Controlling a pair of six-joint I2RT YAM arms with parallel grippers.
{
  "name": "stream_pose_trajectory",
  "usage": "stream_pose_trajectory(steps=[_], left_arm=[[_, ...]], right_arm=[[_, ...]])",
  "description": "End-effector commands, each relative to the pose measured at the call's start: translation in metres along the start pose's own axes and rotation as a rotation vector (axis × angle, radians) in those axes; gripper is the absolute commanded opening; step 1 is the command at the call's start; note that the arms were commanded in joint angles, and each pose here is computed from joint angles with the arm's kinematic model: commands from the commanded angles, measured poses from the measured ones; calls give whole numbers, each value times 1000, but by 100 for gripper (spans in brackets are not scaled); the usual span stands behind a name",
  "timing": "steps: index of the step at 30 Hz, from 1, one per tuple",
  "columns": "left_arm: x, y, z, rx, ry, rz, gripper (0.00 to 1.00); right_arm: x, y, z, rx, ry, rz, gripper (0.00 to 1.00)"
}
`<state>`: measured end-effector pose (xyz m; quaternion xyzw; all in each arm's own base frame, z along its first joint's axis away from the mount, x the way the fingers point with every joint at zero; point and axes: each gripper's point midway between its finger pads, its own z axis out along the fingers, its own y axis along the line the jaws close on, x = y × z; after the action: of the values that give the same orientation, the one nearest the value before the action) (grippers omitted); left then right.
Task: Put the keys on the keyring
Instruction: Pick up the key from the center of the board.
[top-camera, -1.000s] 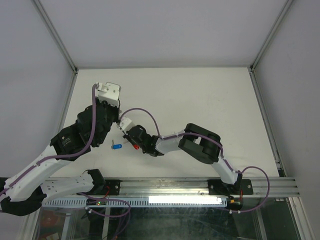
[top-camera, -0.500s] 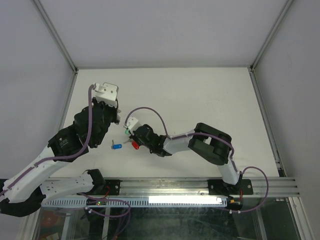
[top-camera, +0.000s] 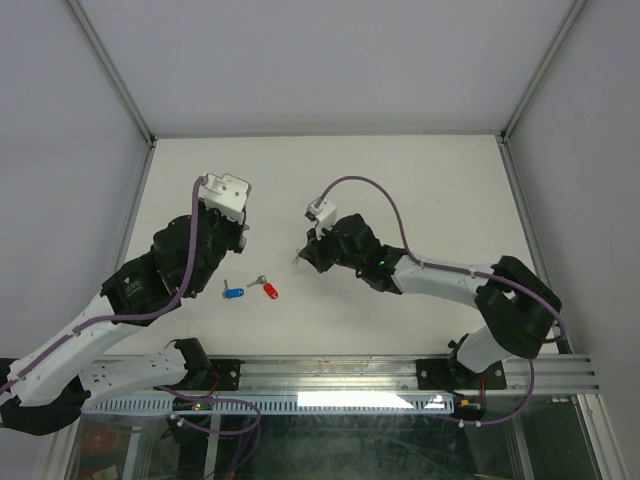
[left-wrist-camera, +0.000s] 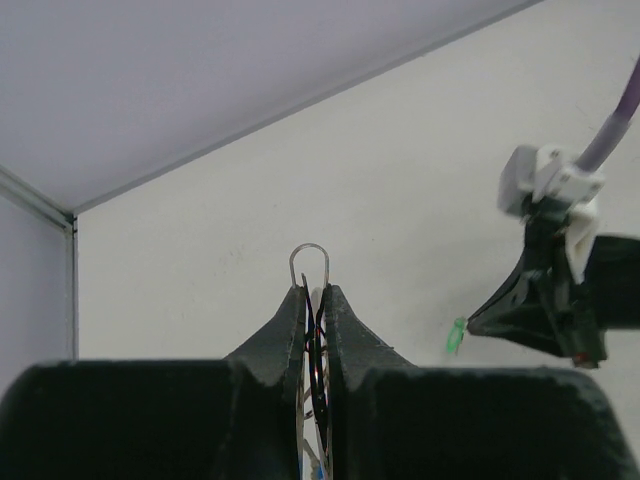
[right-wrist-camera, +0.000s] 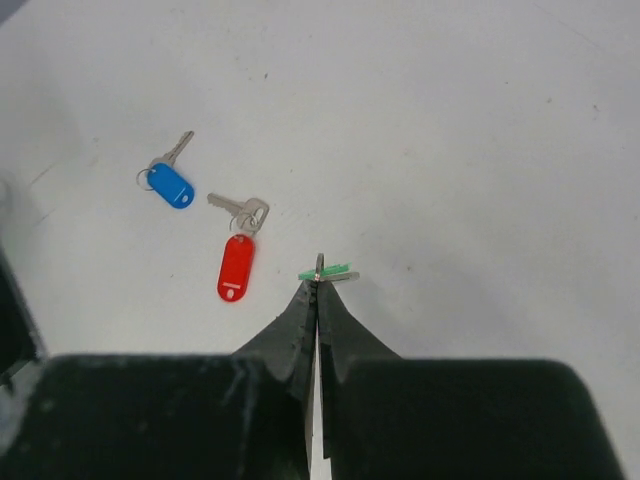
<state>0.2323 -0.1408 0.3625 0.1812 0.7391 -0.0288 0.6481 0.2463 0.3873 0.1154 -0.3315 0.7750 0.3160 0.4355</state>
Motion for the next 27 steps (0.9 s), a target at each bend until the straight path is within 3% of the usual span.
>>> stream_pose_trajectory(steps=[1, 7, 14, 17, 20, 27], left_arm=[[-18, -20, 5, 104, -95, 51, 0], [-22, -52, 16, 242, -153, 146, 0], [-22, -95, 21, 427, -262, 233, 0], [-19, -107, 26, 470, -260, 282, 0], [-19, -118, 26, 520, -287, 332, 0], [-24, -130, 30, 536, -356, 401, 0]], right_arm=[[-23, 9, -50, -119, -32, 96, 0], [-32, 1, -107, -132, -13, 81, 0], [-84, 9, -176, -117, -252, -112, 0], [-110, 7, -208, -49, -307, -98, 0], [-116, 2, -224, 13, -239, -50, 0], [-122, 21, -240, -43, -126, 69, 0]])
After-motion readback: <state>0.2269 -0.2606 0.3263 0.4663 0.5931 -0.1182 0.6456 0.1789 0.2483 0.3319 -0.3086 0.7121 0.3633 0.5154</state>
